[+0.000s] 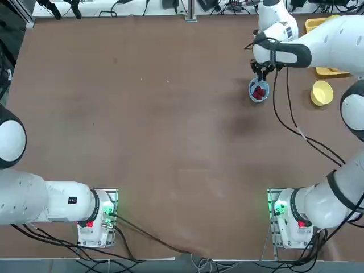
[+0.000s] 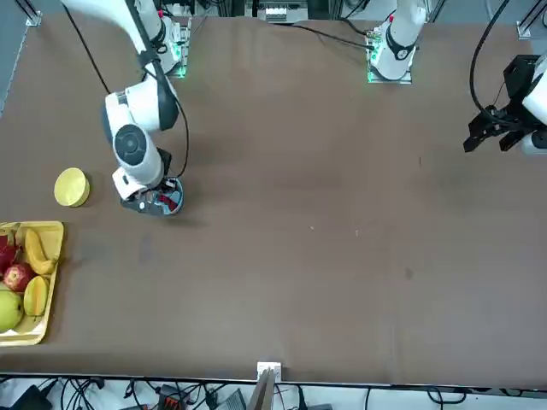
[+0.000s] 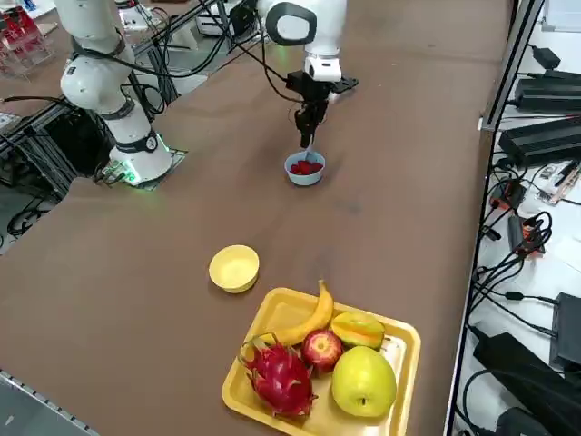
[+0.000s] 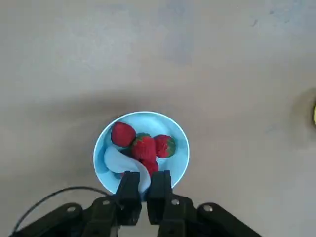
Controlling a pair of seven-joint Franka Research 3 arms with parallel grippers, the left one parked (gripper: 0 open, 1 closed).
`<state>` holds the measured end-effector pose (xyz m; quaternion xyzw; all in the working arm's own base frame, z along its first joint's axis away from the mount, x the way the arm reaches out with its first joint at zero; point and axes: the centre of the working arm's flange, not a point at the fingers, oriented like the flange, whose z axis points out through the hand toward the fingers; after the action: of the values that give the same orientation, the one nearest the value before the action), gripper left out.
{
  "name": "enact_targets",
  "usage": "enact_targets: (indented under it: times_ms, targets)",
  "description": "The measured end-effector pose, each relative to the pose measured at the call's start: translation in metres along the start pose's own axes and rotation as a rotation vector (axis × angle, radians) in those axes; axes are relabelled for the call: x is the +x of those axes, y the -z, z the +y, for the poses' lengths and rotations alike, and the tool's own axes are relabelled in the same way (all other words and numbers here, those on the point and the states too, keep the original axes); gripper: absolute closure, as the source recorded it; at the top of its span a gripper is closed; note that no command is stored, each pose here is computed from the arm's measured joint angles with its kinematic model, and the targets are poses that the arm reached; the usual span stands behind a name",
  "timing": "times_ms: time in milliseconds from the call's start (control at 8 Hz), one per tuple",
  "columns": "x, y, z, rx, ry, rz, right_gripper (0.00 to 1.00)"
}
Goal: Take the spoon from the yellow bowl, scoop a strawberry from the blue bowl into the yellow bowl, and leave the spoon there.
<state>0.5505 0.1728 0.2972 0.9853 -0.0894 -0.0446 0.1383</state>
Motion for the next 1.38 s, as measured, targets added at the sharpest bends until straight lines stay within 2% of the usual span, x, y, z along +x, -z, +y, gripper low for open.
enact_targets:
  times_ms: [750,1125,1375]
  targets:
    - [-0.003,-0.001,-0.007,-0.034,-0.059,0.006,0.89]
    - [-0.010,-0.005,-0.018,-0.121,-0.048,0.038,0.89]
    - [-0.013,-0.002,-0.027,-0.137,-0.041,0.051,0.89]
